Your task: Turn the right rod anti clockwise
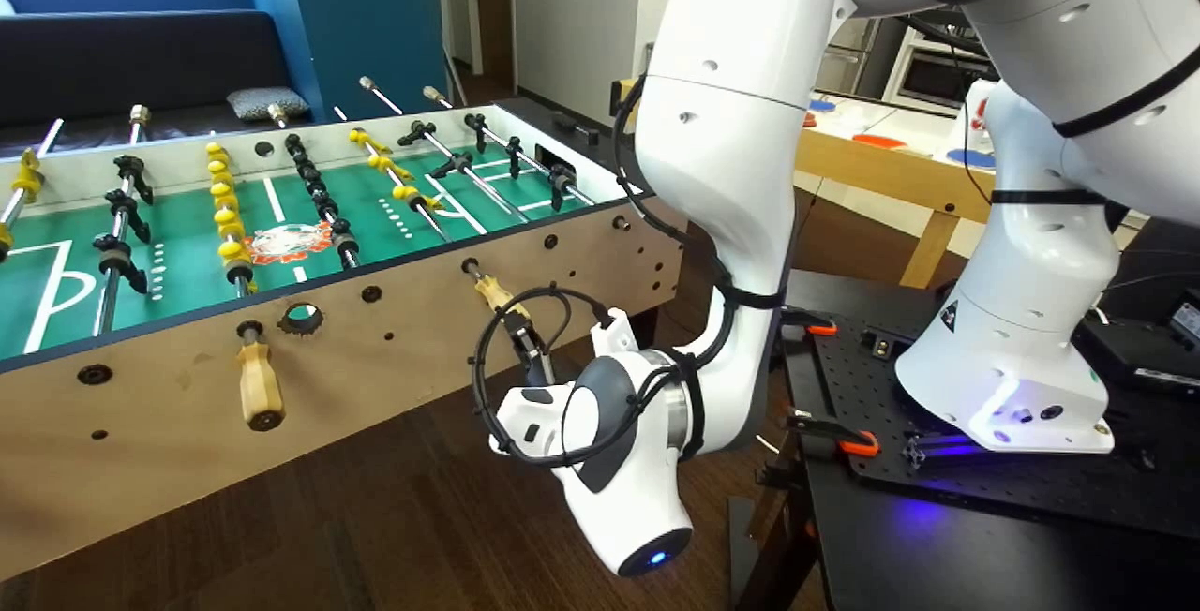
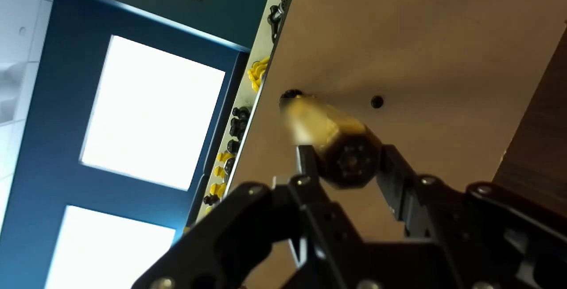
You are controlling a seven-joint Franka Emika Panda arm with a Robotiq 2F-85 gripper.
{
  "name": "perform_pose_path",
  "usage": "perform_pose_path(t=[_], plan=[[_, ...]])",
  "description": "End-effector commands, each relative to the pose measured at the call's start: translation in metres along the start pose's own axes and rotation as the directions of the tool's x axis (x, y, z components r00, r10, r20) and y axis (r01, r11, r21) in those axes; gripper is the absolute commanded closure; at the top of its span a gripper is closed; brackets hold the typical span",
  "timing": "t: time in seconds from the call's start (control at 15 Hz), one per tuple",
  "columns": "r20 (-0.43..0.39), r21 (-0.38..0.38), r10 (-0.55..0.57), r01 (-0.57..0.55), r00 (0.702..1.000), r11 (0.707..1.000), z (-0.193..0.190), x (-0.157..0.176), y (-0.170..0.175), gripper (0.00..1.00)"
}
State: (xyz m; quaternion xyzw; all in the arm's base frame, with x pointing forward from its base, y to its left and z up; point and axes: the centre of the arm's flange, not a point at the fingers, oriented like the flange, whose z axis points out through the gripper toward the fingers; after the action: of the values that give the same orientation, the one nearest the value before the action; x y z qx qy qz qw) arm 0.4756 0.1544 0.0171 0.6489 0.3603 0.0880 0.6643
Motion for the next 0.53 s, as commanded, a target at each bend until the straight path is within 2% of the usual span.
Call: perform_pose_path(t=[0.0,0.27,0.47], plan=[[0.006,-0.077,-0.178,0.177,0.984,0.981,0.0041,-0.0024,0.0191,0.86],[0.006,-0.085,-0.376,0.376,0.926,0.923,0.0078,-0.0045,0.0206,0.86],[0.001,-0.099,-0.519,0.516,0.855,0.851,0.0074,-0.0041,0.0212,0.86]])
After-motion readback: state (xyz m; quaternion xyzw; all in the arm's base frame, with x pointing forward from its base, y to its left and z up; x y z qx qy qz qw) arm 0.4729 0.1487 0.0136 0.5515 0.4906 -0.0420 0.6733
